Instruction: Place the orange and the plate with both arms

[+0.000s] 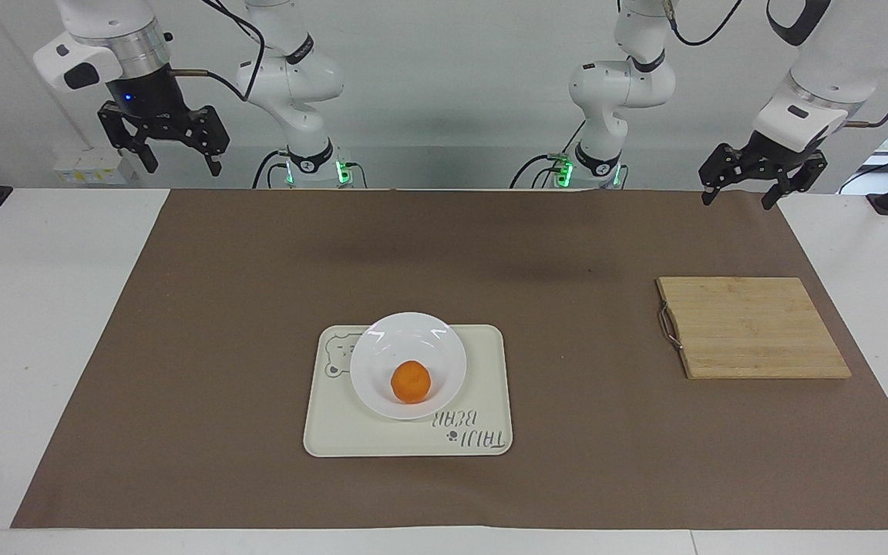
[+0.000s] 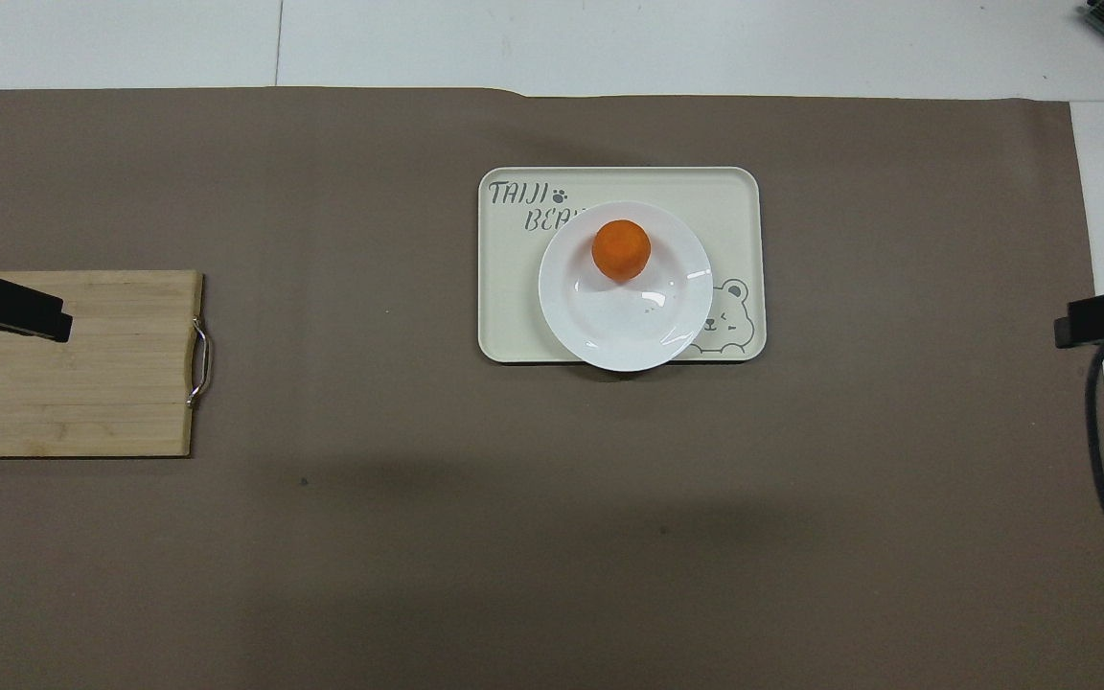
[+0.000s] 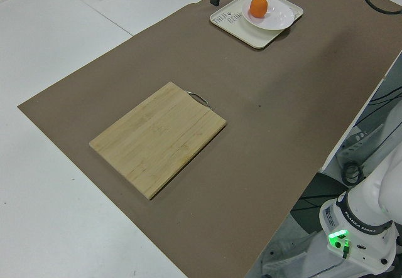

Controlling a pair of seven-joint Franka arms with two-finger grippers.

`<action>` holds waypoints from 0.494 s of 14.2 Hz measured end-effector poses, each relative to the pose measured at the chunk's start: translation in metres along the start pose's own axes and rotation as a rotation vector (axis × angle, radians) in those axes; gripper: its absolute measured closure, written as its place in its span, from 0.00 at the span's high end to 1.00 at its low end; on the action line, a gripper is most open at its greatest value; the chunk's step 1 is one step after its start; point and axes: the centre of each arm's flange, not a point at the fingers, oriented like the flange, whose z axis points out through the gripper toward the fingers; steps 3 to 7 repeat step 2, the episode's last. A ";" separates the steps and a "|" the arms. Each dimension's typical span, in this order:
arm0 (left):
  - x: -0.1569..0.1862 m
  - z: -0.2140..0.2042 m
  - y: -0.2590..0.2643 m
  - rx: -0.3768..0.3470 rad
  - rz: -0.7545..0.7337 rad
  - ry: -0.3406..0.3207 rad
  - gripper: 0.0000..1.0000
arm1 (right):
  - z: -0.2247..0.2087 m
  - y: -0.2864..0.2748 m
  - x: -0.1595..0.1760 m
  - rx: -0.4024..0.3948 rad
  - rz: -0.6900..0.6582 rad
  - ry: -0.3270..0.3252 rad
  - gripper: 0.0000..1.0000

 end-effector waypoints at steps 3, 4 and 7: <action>0.000 0.000 0.000 0.000 0.000 0.000 1.00 | 0.005 0.005 -0.002 0.002 0.009 -0.014 1.00; 0.000 0.000 0.000 0.000 0.000 0.000 1.00 | 0.005 0.005 -0.002 0.002 0.009 -0.014 1.00; 0.000 0.000 0.000 0.000 0.000 0.000 1.00 | 0.005 0.005 -0.002 0.002 0.009 -0.014 1.00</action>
